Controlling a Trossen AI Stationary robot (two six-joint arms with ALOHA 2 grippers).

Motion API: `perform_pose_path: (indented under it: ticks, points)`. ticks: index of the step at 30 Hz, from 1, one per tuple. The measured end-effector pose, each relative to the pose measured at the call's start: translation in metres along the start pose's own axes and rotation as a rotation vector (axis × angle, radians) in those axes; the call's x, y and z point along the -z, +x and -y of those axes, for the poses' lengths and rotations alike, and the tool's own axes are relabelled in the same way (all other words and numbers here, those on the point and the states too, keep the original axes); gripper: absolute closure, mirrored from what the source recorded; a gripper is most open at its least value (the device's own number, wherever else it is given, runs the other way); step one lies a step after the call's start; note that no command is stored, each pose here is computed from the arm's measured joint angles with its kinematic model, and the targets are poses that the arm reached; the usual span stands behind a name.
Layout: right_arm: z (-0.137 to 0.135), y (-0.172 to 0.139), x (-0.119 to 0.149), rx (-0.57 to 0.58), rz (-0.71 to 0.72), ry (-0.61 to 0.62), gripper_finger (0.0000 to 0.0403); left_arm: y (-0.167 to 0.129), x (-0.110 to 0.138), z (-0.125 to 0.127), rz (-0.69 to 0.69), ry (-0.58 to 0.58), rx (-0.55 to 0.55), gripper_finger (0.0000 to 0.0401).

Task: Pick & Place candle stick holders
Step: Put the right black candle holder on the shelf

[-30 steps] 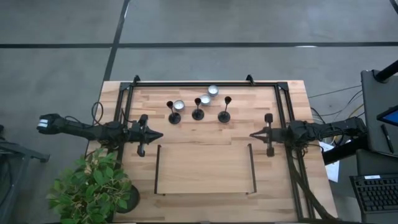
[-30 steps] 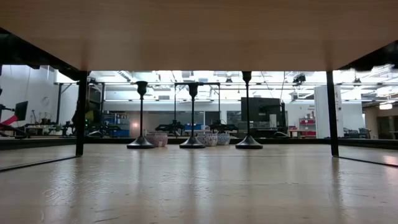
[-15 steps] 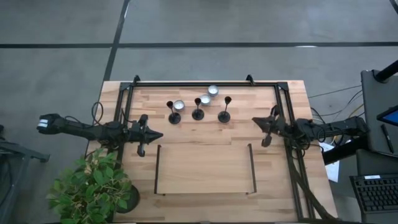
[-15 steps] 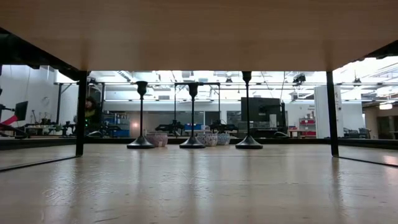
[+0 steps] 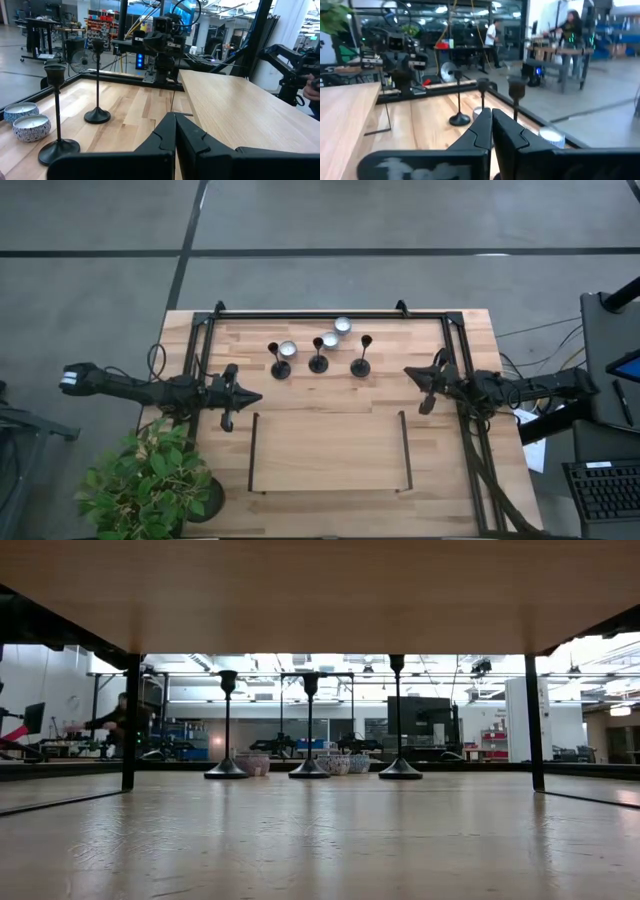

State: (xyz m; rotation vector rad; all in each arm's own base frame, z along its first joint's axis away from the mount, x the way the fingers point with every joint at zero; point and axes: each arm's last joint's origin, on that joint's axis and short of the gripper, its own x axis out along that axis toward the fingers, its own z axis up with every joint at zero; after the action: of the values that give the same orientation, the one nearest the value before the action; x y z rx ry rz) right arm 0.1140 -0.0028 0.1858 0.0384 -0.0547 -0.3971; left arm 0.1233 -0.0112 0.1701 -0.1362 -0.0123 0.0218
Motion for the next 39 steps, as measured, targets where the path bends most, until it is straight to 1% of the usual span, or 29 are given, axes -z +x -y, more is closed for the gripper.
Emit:
perform_pose_path:
  ticks: [3, 7, 9, 14, 18, 23, 25, 27, 29, 34, 39]
  points:
    - [0.001, 0.006, 0.001, 0.014, -0.042, 0.030, 0.0372, 0.000, 0.000, 0.000, 0.000, 0.000, 0.000, 0.0401]
    - [0.005, 0.021, -0.003, 0.049, -0.118, 0.014, 0.0325, 0.000, 0.000, 0.000, 0.000, 0.000, 0.000, 0.0401]
    - [0.010, 0.033, -0.007, 0.069, -0.159, 0.007, 0.0296, 0.000, 0.000, 0.000, 0.000, 0.000, 0.000, 0.0401]
    - [0.025, 0.070, -0.020, 0.024, -0.257, -0.001, 0.0227, 0.000, 0.000, 0.000, 0.000, 0.000, 0.000, 0.0401]
    - [0.041, 0.100, -0.018, 0.019, -0.361, 0.024, 0.0199, 0.000, 0.000, 0.000, 0.000, 0.000, 0.000, 0.0401]
    - [0.054, 0.130, -0.006, 0.068, -0.473, 0.011, 0.0186, 0.000, 0.000, 0.000, 0.000, 0.000, 0.000, 0.0401]
    - [0.054, 0.138, -0.001, 0.052, -0.513, 0.014, 0.0184, 0.000, 0.000, 0.000, 0.000, 0.000, 0.000, 0.0401]
    - [0.053, 0.146, 0.004, 0.014, -0.540, 0.000, 0.0184, 0.000, 0.000, 0.000, 0.000, 0.000, 0.000, 0.0401]
    - [0.053, 0.153, 0.008, 0.005, -0.560, -0.018, 0.0184, 0.000, 0.000, 0.000, 0.000, 0.000, 0.000, 0.0401]
    - [0.054, 0.164, 0.011, 0.019, -0.574, 0.011, 0.0194, 0.000, 0.000, 0.000, 0.000, 0.000, 0.000, 0.0401]
    - [0.054, 0.170, 0.010, 0.032, -0.531, 0.059, 0.0211, 0.000, 0.000, 0.000, -0.001, 0.000, 0.000, 0.0401]
